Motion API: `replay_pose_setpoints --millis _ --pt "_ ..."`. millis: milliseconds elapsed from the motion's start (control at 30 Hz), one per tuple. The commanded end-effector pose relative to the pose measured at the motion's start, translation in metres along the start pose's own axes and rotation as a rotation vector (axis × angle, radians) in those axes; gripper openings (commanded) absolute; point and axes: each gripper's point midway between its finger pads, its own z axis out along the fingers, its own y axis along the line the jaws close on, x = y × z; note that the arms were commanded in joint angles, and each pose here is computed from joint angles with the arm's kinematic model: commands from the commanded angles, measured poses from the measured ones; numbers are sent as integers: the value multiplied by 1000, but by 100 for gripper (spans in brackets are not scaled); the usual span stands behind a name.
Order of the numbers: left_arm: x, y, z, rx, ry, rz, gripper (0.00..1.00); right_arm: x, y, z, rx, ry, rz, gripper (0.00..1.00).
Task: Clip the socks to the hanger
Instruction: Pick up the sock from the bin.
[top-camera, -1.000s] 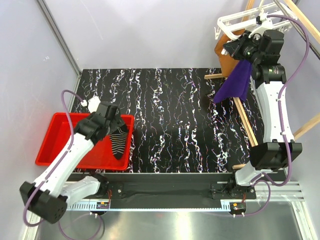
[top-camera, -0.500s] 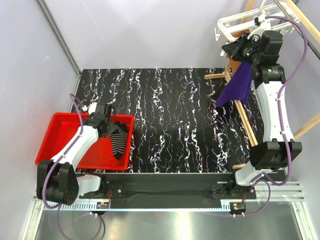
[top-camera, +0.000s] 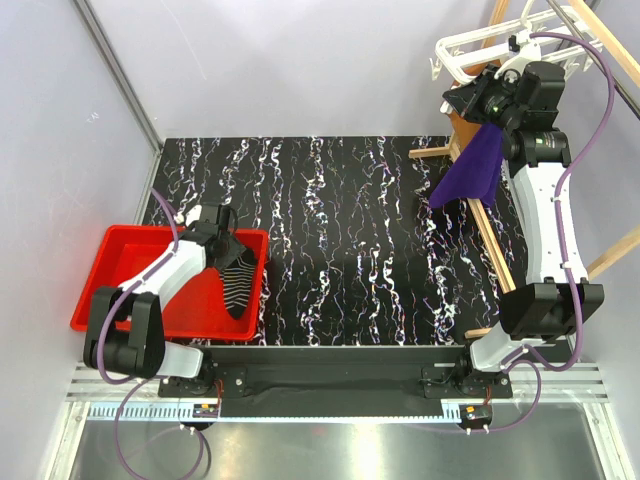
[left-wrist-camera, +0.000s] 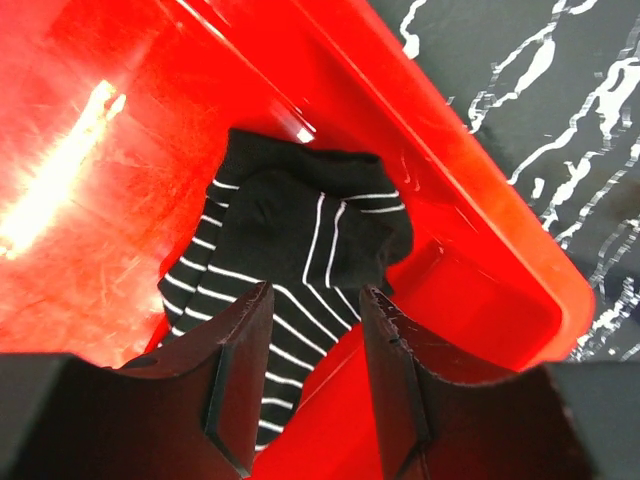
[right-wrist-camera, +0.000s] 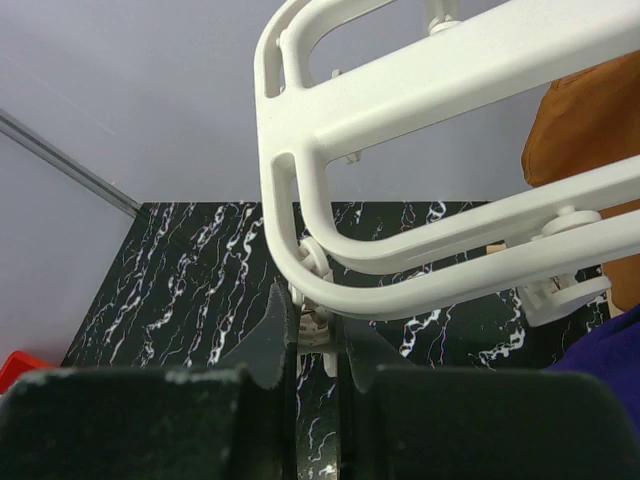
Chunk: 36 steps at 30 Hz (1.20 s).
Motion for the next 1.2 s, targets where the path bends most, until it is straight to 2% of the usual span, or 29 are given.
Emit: replay_pose_setpoints --millis 0,300,767,1167 --pt "-18 -28 -1 77 -32 -55 44 0 6 1 -31 3 -11 0" --pt "-18 -37 1 116 -25 -63 41 -2 10 -1 -46 -2 -13 0" --pt "-22 -37 15 68 -38 -87 44 -4 13 -5 -51 -5 -13 0" --pt "-26 -25 21 21 -78 -76 33 -3 15 -5 -64 -2 -9 0"
